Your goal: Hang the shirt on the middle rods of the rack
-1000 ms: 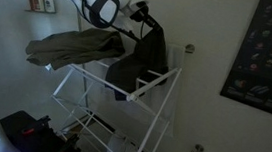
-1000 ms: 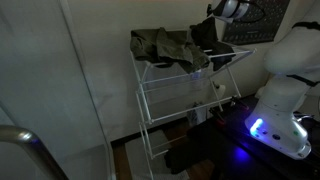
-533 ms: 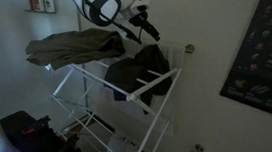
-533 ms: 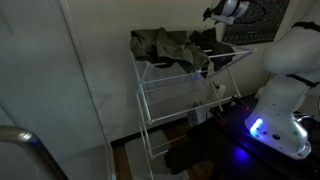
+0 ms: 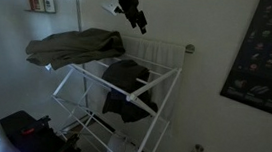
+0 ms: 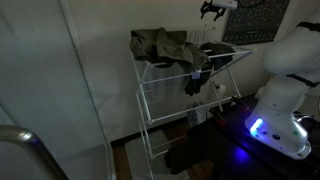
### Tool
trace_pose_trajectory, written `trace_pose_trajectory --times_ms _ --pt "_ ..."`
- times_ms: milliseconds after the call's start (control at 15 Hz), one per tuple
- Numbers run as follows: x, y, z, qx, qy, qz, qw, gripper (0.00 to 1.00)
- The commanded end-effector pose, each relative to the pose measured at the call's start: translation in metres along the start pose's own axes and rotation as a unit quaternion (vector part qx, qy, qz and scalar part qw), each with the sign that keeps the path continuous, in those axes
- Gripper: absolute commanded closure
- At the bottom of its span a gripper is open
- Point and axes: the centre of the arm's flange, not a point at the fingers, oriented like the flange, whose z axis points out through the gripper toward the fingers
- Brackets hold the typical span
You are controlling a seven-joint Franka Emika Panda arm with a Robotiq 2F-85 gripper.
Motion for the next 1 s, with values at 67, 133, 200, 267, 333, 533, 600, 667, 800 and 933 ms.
trace_pose_trajectory --times_ms 67,133,200,267,333,533,600,667,800,933 --pt "0.005 -0.023 -0.032 -0.014 -0.070 -0.031 0.9970 0.00" --pt "0.003 -0.027 -0.036 -0.016 -0.088 -0.039 0.9952 0.00" --pt "0.002 -0.030 -0.039 -0.019 -0.106 -0.047 0.9931 0.00" --pt "0.001 -0.033 -0.043 -0.020 -0.125 -0.055 0.9905 0.00" --pt "-0.001 -0.035 -0.045 -0.022 -0.140 -0.061 0.9880 0.00" --pt "-0.006 -0.040 -0.050 -0.028 -0.179 -0.075 0.9805 0.00" --pt "-0.007 -0.041 -0.051 -0.031 -0.185 -0.077 0.9792 0.00" --pt "-0.007 -0.041 -0.051 -0.031 -0.193 -0.080 0.9775 0.00" --pt "-0.008 -0.041 -0.050 -0.039 -0.199 -0.085 0.9756 0.00" --pt "-0.007 -0.039 -0.047 -0.041 -0.191 -0.091 0.9765 0.00"
